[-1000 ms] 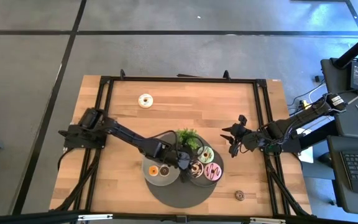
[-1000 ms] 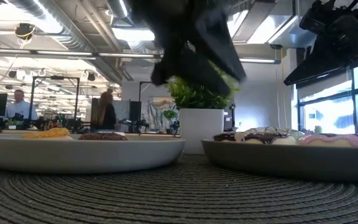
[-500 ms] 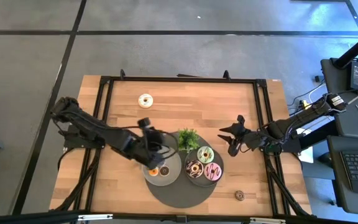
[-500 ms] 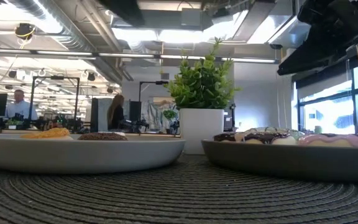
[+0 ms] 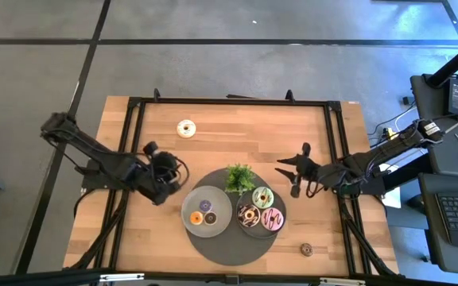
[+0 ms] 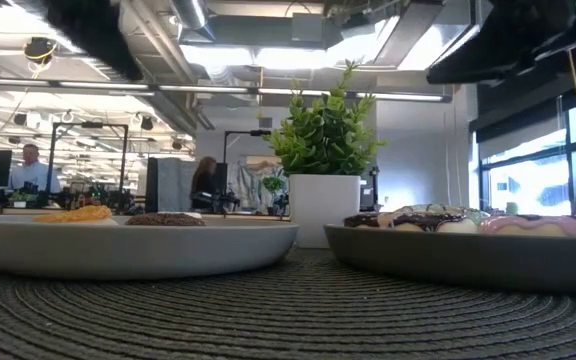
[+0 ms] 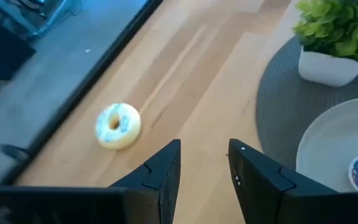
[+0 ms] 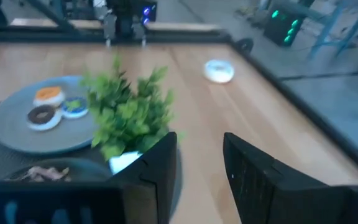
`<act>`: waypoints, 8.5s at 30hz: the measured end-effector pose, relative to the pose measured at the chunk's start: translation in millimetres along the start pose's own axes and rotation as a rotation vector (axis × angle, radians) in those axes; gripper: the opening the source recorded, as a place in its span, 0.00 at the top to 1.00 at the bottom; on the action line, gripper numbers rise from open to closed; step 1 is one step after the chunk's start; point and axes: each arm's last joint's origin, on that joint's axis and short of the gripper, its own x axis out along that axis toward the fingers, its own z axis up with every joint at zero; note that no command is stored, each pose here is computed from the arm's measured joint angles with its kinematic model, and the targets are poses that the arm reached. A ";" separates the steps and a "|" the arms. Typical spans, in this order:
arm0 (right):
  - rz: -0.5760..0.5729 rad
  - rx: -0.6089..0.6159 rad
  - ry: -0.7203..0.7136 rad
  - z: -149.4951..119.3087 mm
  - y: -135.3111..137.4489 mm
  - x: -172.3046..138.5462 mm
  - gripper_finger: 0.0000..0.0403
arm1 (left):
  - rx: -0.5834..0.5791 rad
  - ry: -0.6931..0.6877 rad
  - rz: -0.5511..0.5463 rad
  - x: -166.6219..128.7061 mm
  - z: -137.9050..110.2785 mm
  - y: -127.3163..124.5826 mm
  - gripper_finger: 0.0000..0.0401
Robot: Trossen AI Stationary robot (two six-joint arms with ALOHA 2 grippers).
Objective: Pick & Place donuts
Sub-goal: Put the large white donut on the black plate
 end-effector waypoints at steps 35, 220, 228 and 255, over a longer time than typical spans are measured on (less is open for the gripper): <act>-0.375 0.037 0.015 6.8 -64.7 29.9 0.67 | -0.395 -0.033 -0.190 185.6 -25.3 168.3 0.68; 0.352 0.118 0.351 -33.2 76.3 40.7 0.93 | 0.172 -0.341 0.004 24.8 25.8 -9.1 0.61; 0.338 0.179 0.370 -47.7 72.4 40.0 0.93 | 0.174 -0.341 0.005 24.8 25.8 -9.0 0.62; 0.329 0.195 0.336 -46.3 72.5 40.8 0.69 | 0.178 -0.332 -0.028 24.9 25.4 -10.1 0.63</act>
